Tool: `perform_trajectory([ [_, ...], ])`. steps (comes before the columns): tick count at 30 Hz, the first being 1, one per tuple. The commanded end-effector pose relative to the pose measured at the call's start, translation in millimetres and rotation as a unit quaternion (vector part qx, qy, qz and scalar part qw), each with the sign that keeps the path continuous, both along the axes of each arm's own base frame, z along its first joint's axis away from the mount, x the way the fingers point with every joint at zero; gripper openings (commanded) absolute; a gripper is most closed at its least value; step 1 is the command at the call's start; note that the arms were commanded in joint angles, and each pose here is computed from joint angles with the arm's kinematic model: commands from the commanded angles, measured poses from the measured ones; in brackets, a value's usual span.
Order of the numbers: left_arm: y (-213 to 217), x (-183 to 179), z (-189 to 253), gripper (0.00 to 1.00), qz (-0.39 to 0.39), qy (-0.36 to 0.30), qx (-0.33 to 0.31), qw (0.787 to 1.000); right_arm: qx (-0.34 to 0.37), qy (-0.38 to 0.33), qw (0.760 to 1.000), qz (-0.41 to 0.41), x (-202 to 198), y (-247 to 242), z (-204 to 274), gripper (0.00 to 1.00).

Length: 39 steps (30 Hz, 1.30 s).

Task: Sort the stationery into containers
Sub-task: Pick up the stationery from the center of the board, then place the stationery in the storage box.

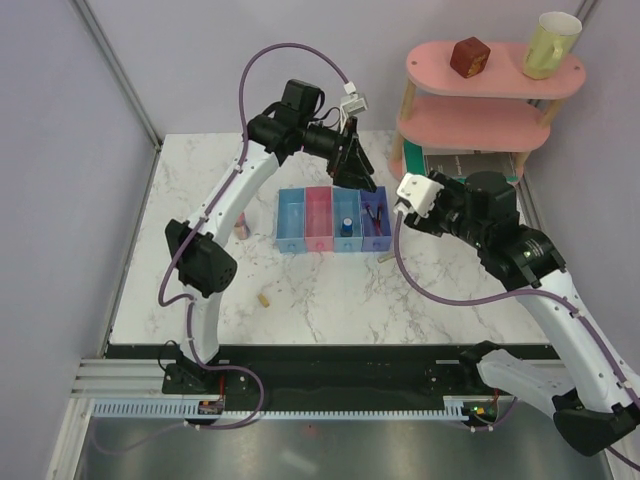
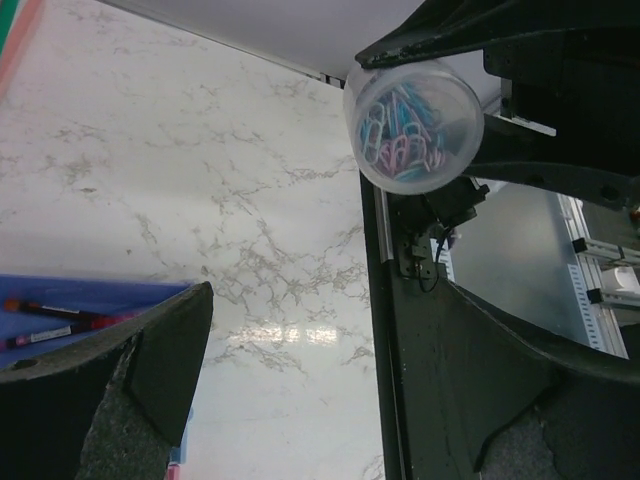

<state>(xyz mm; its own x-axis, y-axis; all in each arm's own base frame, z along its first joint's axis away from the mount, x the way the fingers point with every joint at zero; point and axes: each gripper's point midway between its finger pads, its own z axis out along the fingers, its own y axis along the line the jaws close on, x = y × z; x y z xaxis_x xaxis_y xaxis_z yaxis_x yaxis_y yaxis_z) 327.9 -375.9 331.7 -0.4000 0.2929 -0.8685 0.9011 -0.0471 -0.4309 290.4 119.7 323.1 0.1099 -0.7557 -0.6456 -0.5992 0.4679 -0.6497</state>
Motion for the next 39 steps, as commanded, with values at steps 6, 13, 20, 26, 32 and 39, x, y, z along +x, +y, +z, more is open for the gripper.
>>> perform_trajectory([
  [6,-24.7,-0.8,11.7,0.99,-0.016,-0.005,-0.024,1.0,0.003,-0.03,0.999,0.018,-4.4,46.4,26.8,0.18],
  [13,-27.9,-5.8,13.8,0.99,-0.019,-0.003,-0.025,0.999,-0.004,-0.035,0.999,0.023,-0.6,54.2,30.4,0.18],
  [20,-27.6,-20.7,21.2,0.99,-0.026,-0.013,-0.026,0.999,-0.014,-0.036,0.999,0.023,2.0,55.6,22.9,0.18],
  [26,-19.7,-34.9,21.5,0.98,-0.036,-0.02,-0.026,0.999,-0.02,-0.036,0.999,0.019,3.6,54.6,15.9,0.19],
  [32,-9.7,-49.9,17.1,0.98,-0.05,-0.03,-0.026,0.998,-0.023,-0.035,0.999,0.017,2.0,52.2,9.5,0.18],
  [39,-10.3,-51.9,23.9,0.98,-0.053,-0.038,-0.032,0.997,-0.021,-0.036,0.999,0.016,2.7,52.5,9.1,0.18],
])
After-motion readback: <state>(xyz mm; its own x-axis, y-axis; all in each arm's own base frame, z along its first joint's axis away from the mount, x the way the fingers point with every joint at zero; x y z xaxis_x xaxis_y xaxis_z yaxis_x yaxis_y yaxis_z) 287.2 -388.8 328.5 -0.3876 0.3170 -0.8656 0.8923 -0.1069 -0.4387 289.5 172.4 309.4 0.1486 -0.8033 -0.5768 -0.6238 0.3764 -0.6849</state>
